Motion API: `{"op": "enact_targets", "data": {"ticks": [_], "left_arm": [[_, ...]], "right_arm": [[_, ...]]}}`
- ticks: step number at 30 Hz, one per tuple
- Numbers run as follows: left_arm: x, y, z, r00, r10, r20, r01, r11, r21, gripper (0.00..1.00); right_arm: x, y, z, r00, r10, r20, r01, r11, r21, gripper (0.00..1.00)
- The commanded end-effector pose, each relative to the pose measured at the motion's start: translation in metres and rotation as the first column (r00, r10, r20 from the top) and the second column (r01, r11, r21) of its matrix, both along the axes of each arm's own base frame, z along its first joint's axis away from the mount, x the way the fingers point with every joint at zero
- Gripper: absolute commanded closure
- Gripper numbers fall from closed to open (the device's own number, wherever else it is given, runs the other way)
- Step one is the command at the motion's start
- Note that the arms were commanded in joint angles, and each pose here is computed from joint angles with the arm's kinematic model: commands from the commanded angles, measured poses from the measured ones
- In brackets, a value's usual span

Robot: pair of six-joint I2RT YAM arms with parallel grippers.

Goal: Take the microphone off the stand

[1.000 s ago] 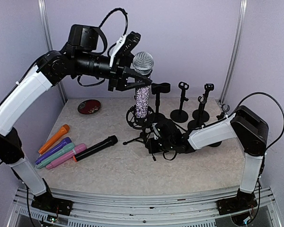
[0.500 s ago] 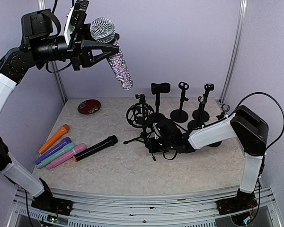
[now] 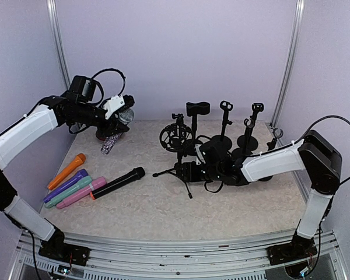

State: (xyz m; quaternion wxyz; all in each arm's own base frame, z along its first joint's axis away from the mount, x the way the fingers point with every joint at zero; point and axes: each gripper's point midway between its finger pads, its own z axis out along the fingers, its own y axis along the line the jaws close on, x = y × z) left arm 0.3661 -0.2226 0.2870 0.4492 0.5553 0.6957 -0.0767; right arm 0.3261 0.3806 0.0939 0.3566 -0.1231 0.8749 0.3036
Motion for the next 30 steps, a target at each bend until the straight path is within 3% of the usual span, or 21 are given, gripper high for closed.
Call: {"op": "enact_targets", "data": {"ticks": [1,12,20,30], "left_arm": [[0.043,0.021,-0.032,0.988,0.027,0.154,-0.063,0.971,0.23,0.92],[0.077,0.029,-0.13,0.989,-0.059,0.133,-0.013,0.876,0.483,0.97],[0.082,0.031,-0.181,1.0,-0.021,0.01,0.013,0.865,0.502,0.96],[0.071,0.039,-0.221,0.99,0.041,-0.135,0.035,0.858,0.512,0.74]], "right_arm": [[-0.006,-0.01,0.031,0.999,-0.019,0.034,0.016,0.997,0.08,0.3],[-0.016,-0.047,0.068,0.995,-0.078,0.054,0.067,0.981,0.183,0.35],[-0.019,-0.074,0.085,0.994,-0.1,0.037,0.088,0.965,0.248,0.36],[-0.023,-0.067,0.1,0.996,0.092,0.013,-0.091,0.936,0.34,0.31]]}}
